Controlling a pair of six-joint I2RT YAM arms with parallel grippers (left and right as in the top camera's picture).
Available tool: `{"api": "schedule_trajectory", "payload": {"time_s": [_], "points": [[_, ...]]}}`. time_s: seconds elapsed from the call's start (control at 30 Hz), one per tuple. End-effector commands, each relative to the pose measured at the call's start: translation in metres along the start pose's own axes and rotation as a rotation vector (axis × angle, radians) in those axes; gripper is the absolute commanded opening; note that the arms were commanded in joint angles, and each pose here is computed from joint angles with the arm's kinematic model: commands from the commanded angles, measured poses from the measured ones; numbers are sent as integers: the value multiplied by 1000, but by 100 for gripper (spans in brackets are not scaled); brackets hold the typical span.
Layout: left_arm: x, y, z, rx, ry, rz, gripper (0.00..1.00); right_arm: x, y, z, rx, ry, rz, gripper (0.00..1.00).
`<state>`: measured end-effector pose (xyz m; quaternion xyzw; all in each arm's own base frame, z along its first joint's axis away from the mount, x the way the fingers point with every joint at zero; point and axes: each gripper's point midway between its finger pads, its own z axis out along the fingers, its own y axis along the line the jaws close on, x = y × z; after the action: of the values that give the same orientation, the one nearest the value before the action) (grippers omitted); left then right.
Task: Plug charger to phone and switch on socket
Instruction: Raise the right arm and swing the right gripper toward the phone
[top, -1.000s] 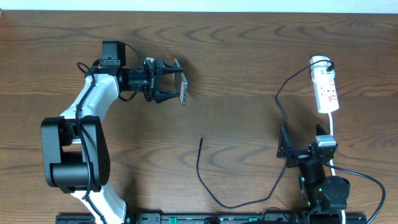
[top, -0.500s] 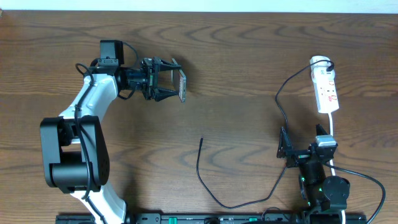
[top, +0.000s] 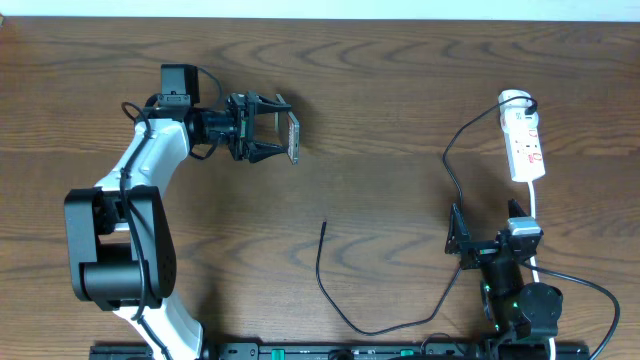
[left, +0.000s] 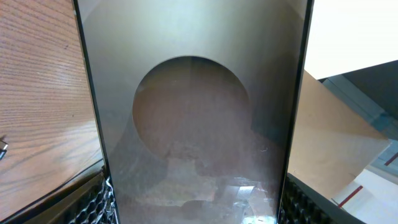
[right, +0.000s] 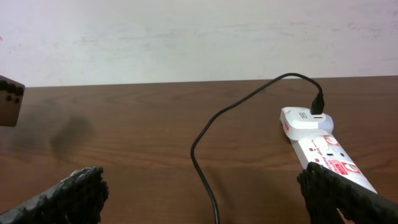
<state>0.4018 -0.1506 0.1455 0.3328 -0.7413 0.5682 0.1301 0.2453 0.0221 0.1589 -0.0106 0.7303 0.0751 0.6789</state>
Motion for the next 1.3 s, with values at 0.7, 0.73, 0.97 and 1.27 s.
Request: {"api": "schedule_trajectory", "payload": {"time_s": [0.7,0.73,0.97,1.27], "points": [[13,-20,-6,46,49,49,7,-30,15,-6,-77,-60,2,99],[13,-20,-6,46,50,50,7,-33,15,-7,-77,-64,1,99],[13,-20,-6,46,50,50,7,-32,23,-4,-117,30,16,99],[14,-20,-6,47,53,50,7,-31,49,15,-271,220,65,99]]}}
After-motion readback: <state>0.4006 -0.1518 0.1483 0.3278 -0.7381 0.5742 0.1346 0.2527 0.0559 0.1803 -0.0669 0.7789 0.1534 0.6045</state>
